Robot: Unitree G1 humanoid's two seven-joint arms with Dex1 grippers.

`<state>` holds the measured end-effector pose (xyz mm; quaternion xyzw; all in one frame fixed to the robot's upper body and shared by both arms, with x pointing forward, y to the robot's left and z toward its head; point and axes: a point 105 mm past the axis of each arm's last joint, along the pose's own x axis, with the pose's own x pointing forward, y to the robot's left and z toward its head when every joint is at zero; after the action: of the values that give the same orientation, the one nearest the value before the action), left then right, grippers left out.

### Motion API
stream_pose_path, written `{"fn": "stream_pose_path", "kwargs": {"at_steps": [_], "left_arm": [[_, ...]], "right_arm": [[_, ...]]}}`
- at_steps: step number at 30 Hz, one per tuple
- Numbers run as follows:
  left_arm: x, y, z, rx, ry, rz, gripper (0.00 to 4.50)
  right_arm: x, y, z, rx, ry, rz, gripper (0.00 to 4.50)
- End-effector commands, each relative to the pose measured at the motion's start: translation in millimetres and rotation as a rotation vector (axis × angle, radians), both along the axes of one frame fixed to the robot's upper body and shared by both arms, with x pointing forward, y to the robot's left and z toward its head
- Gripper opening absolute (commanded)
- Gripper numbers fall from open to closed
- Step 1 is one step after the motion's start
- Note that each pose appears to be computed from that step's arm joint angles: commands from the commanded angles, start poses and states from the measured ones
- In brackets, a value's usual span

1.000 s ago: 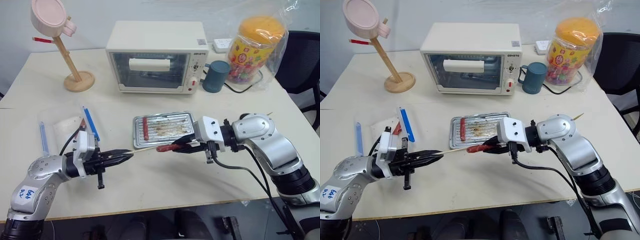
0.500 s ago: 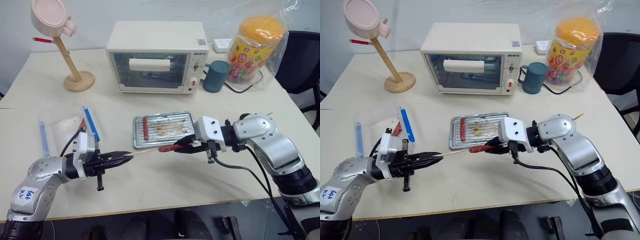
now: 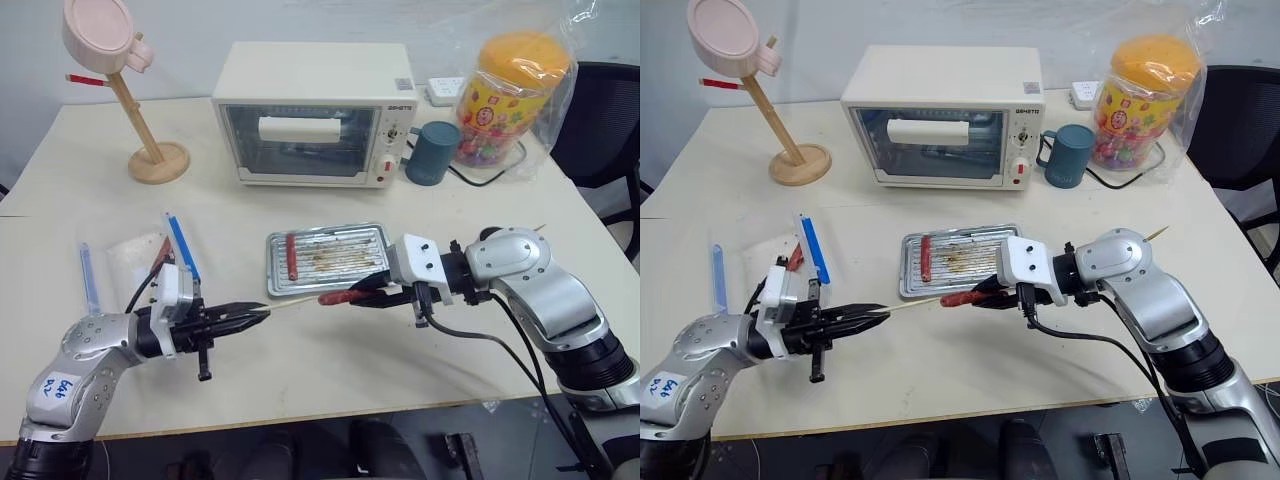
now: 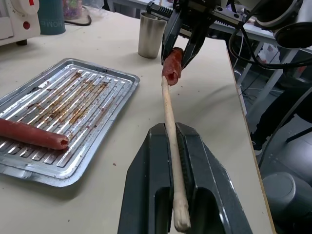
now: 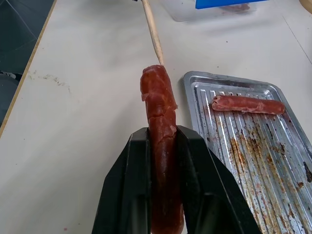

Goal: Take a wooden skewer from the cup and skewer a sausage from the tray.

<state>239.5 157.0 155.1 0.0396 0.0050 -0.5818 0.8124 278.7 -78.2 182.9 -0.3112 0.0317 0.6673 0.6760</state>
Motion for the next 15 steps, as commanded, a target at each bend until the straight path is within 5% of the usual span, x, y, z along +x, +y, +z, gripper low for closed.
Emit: {"fn": "stream_pose_path", "kwargs": {"at_steps": [1, 15], "left_arm": [[-2.9, -6.9, 5.1, -0.004, -0.023, -0.032, 0.0], [-1.9, 2.0, 8.4, -0.013, -0.019, -0.022, 0.0]], "right_arm": [[-4.4, 8.2, 10.0, 0.02, -0.034, 0.04, 0.75], [-1.0, -0.5, 4.3, 0.004, -0.017, 0.017, 0.75]]}}
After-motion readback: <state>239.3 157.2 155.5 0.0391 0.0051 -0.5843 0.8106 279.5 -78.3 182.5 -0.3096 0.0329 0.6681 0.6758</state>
